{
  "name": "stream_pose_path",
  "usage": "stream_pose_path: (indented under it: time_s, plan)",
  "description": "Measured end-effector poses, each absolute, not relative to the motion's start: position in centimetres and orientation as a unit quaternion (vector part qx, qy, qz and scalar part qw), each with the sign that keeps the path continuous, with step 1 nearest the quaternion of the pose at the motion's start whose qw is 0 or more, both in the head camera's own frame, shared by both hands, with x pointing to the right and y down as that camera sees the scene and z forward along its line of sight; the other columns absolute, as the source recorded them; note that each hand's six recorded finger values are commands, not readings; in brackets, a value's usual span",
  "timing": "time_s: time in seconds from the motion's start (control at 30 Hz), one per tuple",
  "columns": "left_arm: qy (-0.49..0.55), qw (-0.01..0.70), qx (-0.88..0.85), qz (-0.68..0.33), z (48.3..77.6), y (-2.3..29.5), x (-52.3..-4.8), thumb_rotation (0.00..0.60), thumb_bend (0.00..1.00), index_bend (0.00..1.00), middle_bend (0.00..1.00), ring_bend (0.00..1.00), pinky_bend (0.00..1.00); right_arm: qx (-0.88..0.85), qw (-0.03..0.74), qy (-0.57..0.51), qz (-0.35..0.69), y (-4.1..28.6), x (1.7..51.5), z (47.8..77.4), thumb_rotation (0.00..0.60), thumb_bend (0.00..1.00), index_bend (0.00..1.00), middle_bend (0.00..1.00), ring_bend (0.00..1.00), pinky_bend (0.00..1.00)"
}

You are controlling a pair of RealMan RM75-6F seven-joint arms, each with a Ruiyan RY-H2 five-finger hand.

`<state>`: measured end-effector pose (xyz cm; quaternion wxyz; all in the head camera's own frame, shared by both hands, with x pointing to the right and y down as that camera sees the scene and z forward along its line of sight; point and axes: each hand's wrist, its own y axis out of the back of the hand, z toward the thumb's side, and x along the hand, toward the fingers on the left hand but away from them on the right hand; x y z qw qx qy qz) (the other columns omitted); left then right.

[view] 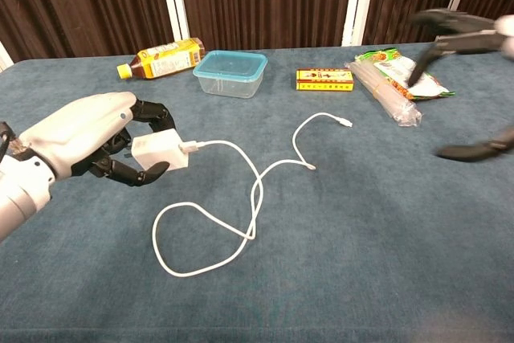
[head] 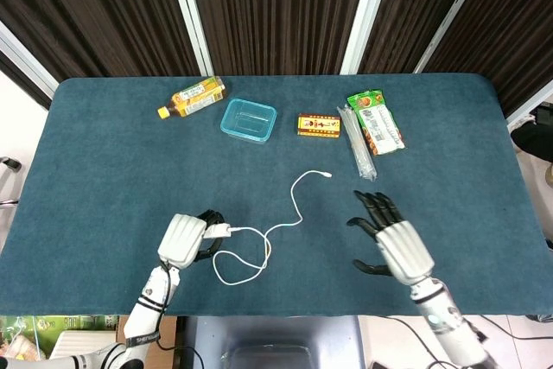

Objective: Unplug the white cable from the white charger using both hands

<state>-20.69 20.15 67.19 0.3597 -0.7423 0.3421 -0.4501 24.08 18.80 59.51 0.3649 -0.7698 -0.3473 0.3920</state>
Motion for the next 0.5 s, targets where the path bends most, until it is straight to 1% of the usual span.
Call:
stream_pose_path:
  time_s: [0.1, 0.27, 0.5]
  plan:
    - [0.338, 0.365, -0.739, -0.453, 66.8, 20.2, -20.5, 0.6, 0.52, 0.73, 0.77, 1.0, 1.0, -0.785, 0.35, -0.345, 0.376, 17.8, 20.5, 60.7, 0.6, 0.31, 0.57, 0.13, 0.0, 0.0]
    - [0.334, 0.366, -0.741, -0.453, 66.4, 20.4, -19.8, 0.6, 0.52, 0.73, 0.77, 1.0, 1.0, -0.801, 0.336, -0.338, 0.363, 16.8, 15.5, 62.5, 0.6, 0.32, 0.57, 0.14, 0.0, 0.0]
    - [0.333, 0.362, -0.744, -0.452, 66.5, 20.2, -19.5, 0.6, 0.52, 0.73, 0.77, 1.0, 1.0, -0.816, 0.305, -0.322, 0.37, 16.2, 11.6, 65.4, 0.6, 0.34, 0.57, 0.14, 0.0, 0.0]
